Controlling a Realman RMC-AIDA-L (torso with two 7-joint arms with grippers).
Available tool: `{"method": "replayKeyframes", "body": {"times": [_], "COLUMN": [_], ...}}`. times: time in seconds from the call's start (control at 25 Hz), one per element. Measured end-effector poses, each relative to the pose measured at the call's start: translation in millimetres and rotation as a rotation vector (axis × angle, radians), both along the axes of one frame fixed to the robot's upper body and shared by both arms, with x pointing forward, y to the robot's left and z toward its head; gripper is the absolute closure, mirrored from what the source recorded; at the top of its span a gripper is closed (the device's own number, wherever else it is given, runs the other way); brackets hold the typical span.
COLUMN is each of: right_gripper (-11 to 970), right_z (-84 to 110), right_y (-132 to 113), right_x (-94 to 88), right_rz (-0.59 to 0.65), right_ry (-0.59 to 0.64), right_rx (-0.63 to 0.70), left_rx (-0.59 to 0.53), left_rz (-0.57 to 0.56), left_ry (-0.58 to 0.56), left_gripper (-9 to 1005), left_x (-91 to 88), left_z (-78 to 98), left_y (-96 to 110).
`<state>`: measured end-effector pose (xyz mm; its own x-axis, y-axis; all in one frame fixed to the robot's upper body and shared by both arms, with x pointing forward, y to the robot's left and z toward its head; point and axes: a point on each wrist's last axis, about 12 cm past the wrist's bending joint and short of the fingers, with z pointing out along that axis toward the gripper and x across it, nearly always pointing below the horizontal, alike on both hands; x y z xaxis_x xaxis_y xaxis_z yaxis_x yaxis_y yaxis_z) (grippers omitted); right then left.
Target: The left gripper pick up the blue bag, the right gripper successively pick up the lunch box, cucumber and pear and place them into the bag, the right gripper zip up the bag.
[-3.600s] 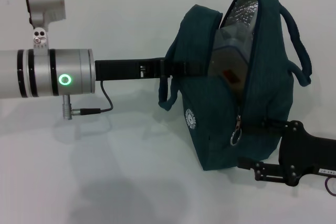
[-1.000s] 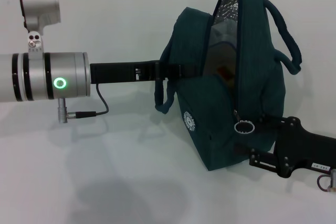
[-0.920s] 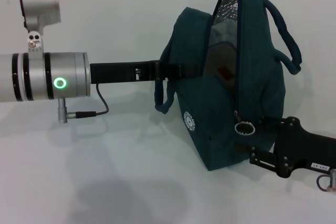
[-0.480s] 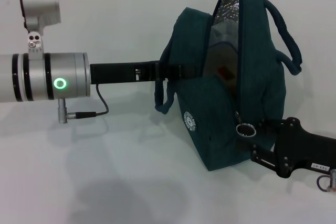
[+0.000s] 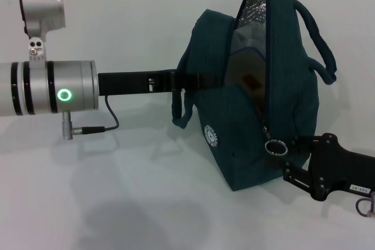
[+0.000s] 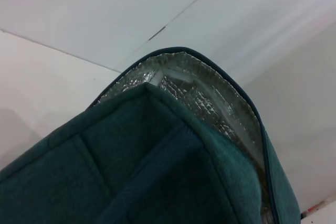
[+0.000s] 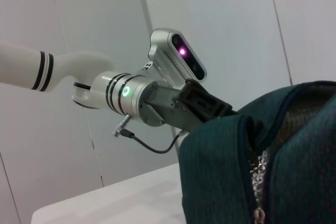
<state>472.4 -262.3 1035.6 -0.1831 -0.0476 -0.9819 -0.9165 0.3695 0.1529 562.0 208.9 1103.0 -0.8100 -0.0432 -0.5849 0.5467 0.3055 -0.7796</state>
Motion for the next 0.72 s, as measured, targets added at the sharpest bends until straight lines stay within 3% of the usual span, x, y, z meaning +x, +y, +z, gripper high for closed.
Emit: {"method": "replayKeyframes", "body": {"times": [0.72], "right_gripper": [714], "right_z": [1.5], "right_y": [-6.5], "right_x": [-4.2], "right_rz": [-0.024], "right_ry": [-0.006], "right_rx": [0.025], "left_rx": [0.0], "left_rz": [-0.001], "left_ry": [0.001], "left_gripper": [938], "left_x": [-0.7], "left_z": [-0.4], "left_y": [0.5]}}
